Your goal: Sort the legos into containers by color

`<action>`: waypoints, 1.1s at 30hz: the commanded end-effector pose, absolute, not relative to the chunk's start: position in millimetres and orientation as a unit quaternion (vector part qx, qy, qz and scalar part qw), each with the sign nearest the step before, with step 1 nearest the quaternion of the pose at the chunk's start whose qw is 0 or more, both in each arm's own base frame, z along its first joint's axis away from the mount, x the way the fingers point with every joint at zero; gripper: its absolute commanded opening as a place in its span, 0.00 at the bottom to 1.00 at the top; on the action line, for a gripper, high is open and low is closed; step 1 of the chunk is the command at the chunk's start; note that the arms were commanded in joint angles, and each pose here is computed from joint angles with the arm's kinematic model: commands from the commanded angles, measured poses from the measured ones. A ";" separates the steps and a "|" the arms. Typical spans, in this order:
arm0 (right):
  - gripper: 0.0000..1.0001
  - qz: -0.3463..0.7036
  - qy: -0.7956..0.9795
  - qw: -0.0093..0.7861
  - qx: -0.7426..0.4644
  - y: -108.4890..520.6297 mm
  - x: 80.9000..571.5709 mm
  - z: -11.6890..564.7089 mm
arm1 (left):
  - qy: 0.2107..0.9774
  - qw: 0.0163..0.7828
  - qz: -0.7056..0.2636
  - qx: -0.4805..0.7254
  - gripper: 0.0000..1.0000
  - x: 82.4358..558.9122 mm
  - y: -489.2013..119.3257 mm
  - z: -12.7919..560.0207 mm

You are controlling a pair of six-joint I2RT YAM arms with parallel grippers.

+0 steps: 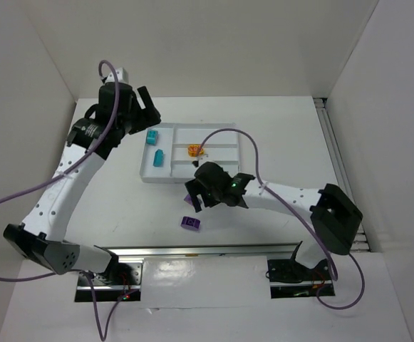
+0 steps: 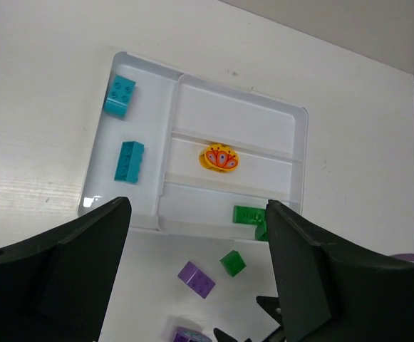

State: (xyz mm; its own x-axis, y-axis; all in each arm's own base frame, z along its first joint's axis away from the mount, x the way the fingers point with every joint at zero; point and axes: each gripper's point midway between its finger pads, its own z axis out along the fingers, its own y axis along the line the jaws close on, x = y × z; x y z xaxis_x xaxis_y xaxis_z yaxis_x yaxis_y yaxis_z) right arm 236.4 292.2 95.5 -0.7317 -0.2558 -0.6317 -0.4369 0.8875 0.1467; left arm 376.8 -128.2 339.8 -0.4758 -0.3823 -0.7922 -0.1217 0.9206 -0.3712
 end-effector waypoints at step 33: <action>0.29 0.144 0.854 0.282 -0.413 372.4 196.7 77.4 | 0.869 0.460 -0.098 -0.153 0.88 362.7 -96.4 312.8</action>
State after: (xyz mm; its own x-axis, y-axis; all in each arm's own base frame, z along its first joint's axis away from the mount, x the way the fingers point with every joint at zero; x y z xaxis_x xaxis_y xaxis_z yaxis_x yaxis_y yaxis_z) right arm 182.4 364.0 42.3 -0.5211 -0.6653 -0.5346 -0.8029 0.5946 0.0426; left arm 363.7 -98.9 301.5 -0.5542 -0.3587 -0.7512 -0.1947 0.9332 -0.3020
